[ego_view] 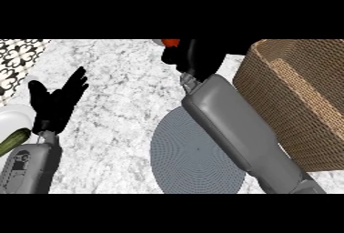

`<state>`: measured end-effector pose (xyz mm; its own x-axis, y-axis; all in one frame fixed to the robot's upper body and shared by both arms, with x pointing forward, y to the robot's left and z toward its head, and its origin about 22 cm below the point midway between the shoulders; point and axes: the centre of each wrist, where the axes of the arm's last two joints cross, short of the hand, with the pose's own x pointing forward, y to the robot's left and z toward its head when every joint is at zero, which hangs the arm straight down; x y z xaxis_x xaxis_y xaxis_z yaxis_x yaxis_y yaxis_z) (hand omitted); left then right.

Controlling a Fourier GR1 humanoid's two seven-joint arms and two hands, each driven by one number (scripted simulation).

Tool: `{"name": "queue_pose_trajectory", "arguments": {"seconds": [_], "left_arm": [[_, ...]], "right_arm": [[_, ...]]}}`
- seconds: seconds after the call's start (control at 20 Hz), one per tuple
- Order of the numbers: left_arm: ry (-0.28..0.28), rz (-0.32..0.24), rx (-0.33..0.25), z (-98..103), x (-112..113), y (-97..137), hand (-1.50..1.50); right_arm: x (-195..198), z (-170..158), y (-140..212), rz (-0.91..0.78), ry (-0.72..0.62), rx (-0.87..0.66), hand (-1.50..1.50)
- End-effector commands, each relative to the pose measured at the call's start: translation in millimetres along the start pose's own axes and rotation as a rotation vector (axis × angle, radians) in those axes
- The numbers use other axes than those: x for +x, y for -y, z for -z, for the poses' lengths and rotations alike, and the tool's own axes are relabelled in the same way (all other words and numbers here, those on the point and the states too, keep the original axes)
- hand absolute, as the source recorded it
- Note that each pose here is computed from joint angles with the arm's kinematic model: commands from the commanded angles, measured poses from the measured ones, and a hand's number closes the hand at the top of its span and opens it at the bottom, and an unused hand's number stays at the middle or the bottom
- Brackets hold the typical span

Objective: Pick the tomato from the placemat and place it in the basket

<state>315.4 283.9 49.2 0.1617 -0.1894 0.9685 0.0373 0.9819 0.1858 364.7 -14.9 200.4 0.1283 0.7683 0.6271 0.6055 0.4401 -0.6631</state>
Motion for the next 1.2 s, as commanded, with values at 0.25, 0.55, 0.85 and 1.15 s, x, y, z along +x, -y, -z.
{"name": "queue_pose_trajectory", "arguments": {"seconds": [0.25, 0.55, 0.85, 1.15], "left_arm": [[0.003, -0.009, 0.033, 1, -11, -8, 0.0], [-0.027, -0.016, 0.045, -13, -20, -14, 0.0], [-0.015, -0.02, 0.079, -10, -15, -26, 0.0], [-0.027, -0.016, 0.103, -20, -22, -28, 0.0]], "right_arm": [[72, 45, 25, -0.009, -0.235, -0.174, 1.5], [56, 79, 20, -0.161, -0.321, -0.252, 1.5], [20, 97, 5, -0.197, -0.372, -0.292, 1.5], [-14, 117, 13, -0.199, -0.388, -0.297, 1.5]]}}
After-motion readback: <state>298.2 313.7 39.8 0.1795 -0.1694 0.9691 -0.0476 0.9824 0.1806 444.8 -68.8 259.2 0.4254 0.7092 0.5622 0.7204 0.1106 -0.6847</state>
